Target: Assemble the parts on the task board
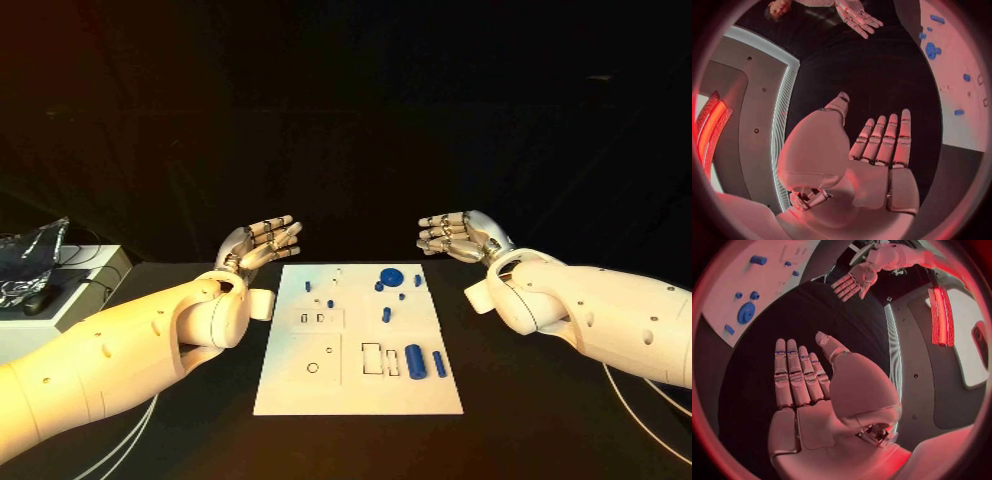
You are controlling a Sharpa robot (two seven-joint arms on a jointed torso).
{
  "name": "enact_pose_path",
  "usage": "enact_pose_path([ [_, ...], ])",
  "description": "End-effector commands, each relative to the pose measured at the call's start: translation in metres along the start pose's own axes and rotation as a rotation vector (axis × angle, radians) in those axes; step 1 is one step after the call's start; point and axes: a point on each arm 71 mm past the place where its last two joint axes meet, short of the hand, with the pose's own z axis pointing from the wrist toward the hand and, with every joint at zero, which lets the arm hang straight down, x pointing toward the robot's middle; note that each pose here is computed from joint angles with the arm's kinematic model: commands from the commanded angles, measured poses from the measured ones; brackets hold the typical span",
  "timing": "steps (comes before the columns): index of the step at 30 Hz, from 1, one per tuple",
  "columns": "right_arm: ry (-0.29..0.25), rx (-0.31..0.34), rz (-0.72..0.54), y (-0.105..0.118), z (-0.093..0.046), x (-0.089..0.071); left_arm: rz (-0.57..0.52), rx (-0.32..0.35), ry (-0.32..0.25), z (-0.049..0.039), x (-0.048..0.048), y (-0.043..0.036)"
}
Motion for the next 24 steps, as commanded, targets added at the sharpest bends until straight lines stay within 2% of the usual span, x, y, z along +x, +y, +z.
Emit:
enact_pose_path([
  [1,0.033,-0.088,-0.255,0.006,0.000,0.004,0.022,0.015,0.111,-0.0057,0.0073,-0.0021],
  [8,0.057,-0.143,-0.443,0.009,0.008,0.008,0.024,0.020,0.227,-0.0207,0.0162,-0.0082],
  [12,0.112,-0.138,-0.566,0.007,0.019,0.011,0.013,0.028,0.277,-0.0279,0.0212,-0.0144],
  [18,0.215,-0.104,-0.751,0.005,0.033,0.019,0.003,0.021,0.298,-0.0380,0.0242,-0.0235],
  [21,0.241,-0.097,-0.821,0.004,0.038,0.022,-0.001,0.017,0.306,-0.0420,0.0254,-0.0266],
  [24,0.244,-0.091,-0.876,0.005,0.042,0.025,-0.005,0.016,0.317,-0.0453,0.0273,-0.0290],
])
